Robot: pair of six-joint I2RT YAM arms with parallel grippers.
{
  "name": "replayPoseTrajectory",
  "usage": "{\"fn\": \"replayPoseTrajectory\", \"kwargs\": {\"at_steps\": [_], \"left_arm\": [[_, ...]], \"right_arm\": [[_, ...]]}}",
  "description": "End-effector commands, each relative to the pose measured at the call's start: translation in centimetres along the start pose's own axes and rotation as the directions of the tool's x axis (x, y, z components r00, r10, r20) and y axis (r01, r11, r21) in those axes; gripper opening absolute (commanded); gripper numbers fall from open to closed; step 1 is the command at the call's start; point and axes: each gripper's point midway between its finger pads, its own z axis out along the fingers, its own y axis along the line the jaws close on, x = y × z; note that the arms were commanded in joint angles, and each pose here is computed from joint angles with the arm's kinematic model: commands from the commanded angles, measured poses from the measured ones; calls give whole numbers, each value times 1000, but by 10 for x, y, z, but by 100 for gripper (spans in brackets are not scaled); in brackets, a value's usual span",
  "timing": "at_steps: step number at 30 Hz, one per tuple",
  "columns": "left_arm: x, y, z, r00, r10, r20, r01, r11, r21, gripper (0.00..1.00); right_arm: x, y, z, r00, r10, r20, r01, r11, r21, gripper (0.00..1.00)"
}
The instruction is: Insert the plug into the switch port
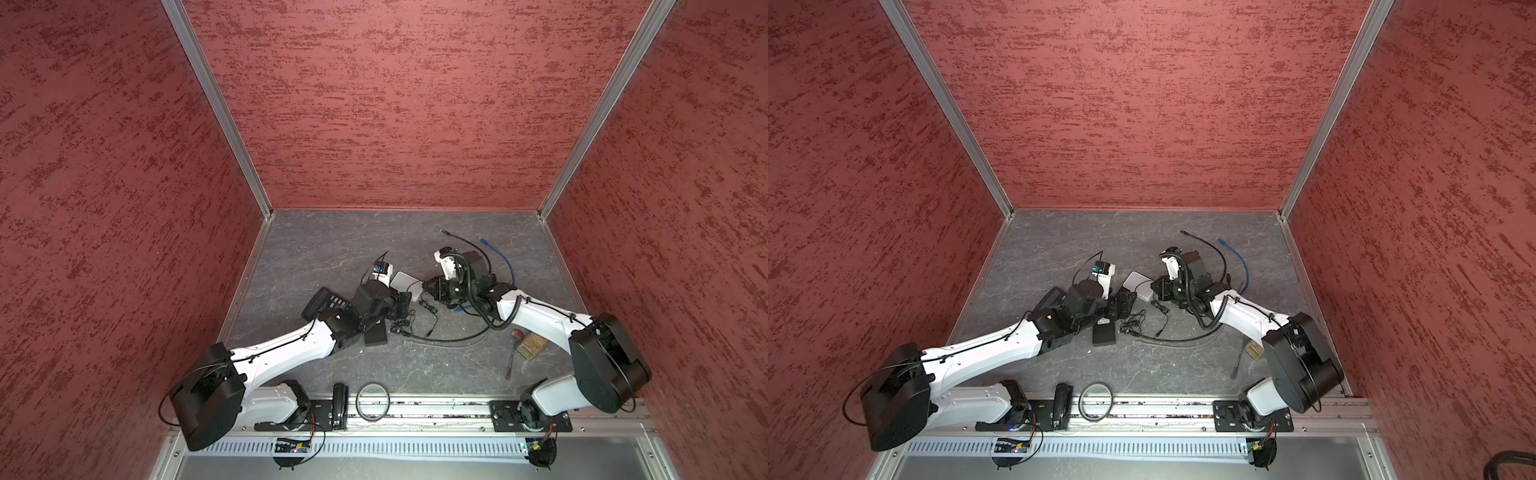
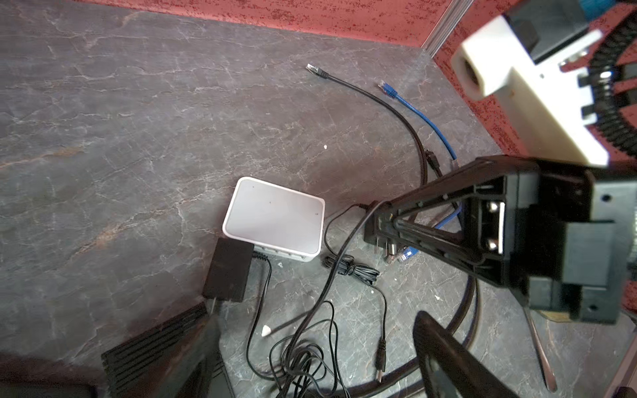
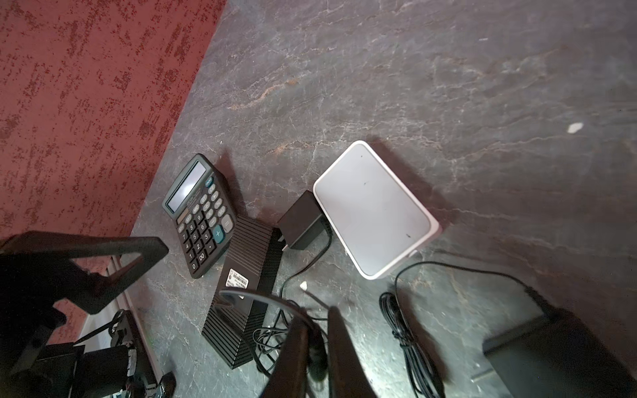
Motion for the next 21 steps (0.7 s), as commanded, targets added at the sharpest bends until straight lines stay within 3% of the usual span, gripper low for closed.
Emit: {"fn": "replayPoseTrajectory", "kwargs": {"at_steps": [1, 6, 12, 16, 21], "left_arm": [[7, -10, 1, 994, 86, -73, -86, 996, 11, 88], [14, -12, 5, 954, 251, -162, -250, 968, 23, 86], [19, -18, 9, 911, 349, -219, -344, 937, 62, 80], [19, -8, 15, 907, 347, -238, -353, 936, 20, 80], [20, 12, 18, 937, 233, -261, -250, 968, -32, 80]], "right_arm": [[-4, 0, -6, 999, -38, 0, 38, 999, 27, 14], [-7, 7, -16, 997, -79, -4, 79, 997, 26, 15], [-12, 11, -25, 995, -102, 0, 102, 994, 38, 15], [-11, 10, -25, 994, -109, -6, 109, 993, 45, 16], [0, -9, -19, 985, -159, -60, 165, 980, 109, 20]]}}
